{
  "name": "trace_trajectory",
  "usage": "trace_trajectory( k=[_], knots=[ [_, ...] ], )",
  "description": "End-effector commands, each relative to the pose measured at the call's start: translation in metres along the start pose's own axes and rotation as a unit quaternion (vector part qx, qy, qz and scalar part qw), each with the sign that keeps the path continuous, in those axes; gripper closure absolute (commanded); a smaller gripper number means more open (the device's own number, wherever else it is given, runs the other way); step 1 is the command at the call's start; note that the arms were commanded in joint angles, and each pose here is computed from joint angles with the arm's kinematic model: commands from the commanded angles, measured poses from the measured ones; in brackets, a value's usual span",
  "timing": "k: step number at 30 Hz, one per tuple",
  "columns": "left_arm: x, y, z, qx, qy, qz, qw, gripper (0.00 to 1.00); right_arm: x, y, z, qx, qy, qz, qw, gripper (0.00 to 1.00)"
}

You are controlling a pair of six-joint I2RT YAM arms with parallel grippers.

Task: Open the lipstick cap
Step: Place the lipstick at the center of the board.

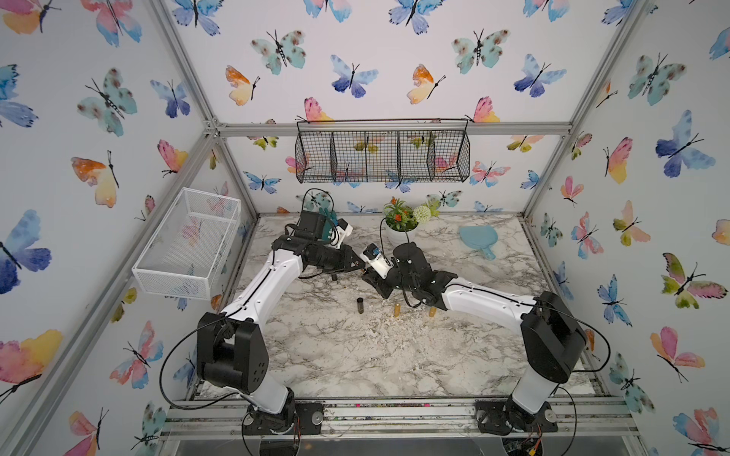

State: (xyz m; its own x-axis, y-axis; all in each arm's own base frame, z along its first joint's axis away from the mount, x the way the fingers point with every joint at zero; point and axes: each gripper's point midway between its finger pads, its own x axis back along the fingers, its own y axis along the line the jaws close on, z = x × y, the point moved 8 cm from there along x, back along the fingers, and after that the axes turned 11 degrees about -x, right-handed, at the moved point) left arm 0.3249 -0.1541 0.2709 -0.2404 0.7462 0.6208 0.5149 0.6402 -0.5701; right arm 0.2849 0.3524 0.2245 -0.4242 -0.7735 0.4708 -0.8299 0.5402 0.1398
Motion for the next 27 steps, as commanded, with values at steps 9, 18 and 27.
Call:
trace_trajectory(
  k=[9, 18, 27],
  knots=[
    [0.017, -0.005, -0.018, -0.015, -0.033, -0.025, 0.999, 0.84, 0.013, -0.006, -0.019, -0.002, -0.015, 0.062, 0.998, 0.41],
    [0.024, 0.013, -0.036, -0.048, -0.084, -0.202, 0.975, 0.83, 0.04, -0.009, -0.024, 0.002, -0.013, 0.106, 0.994, 0.33],
    [-0.028, 0.046, -0.024, -0.055, -0.081, -0.257, 0.962, 0.83, 0.068, -0.003, -0.041, -0.003, -0.044, 0.106, 0.993, 0.13]
  ],
)
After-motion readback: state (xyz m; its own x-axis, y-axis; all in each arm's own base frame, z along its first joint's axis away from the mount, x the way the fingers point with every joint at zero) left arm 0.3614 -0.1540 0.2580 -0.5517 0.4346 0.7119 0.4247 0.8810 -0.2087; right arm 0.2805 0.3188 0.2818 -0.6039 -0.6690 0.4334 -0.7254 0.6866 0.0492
